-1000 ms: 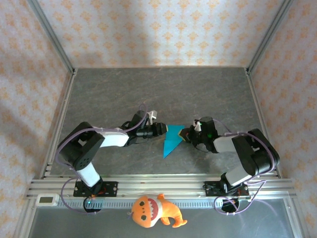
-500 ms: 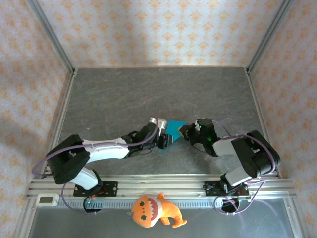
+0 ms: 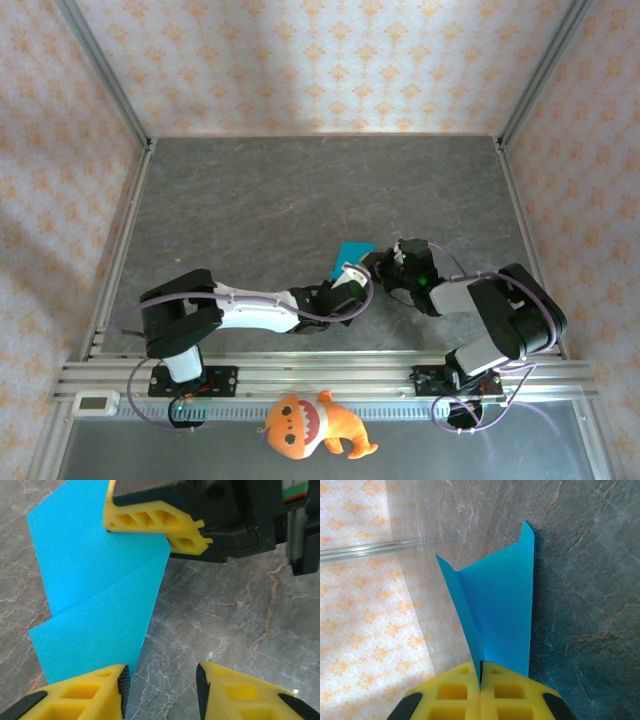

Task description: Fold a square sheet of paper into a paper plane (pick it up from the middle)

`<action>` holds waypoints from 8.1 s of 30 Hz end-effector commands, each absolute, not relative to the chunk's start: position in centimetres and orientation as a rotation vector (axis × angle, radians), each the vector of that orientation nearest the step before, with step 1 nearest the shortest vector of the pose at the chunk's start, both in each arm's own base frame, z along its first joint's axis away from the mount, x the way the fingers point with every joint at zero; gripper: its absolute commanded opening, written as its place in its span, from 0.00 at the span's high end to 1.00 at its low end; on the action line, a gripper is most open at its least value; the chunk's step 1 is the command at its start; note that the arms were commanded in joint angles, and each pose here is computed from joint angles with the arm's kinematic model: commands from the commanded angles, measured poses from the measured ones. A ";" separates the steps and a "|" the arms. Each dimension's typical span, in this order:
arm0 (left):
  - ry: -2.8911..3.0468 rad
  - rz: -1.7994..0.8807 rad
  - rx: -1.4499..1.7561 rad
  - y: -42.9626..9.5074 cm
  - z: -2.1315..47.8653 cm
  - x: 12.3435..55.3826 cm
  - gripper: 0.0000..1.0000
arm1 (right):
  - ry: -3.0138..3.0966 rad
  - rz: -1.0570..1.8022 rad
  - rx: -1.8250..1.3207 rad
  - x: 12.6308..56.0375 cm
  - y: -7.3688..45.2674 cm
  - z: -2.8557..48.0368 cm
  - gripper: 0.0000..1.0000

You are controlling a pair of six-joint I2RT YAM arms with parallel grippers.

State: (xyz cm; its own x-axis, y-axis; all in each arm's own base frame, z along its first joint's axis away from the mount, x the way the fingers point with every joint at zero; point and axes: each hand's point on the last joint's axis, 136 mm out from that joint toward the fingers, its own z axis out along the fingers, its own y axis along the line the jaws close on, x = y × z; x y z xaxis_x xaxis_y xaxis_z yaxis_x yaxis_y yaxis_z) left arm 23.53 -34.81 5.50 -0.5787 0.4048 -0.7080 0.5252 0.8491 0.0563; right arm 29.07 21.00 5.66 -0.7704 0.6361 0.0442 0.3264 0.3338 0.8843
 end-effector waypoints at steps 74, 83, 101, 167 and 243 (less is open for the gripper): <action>2.158 0.197 0.768 -31.1 4.5 24.2 0.83 | 2.304 1.424 0.794 29.1 21.6 6.4 1.00; 2.156 0.207 0.767 -31.1 4.4 24.3 0.85 | 2.309 1.426 0.787 29.1 21.7 6.5 1.00; 2.210 -0.069 0.715 -32.1 5.2 23.9 0.98 | 2.280 1.176 0.713 30.4 18.1 9.2 0.57; 2.181 0.093 0.943 -29.9 3.8 25.3 0.77 | 2.671 1.159 0.710 28.3 22.8 6.9 1.00; 2.482 -1.385 0.599 -35.4 3.8 25.0 1.00 | 2.141 1.122 0.515 27.5 15.9 12.3 0.60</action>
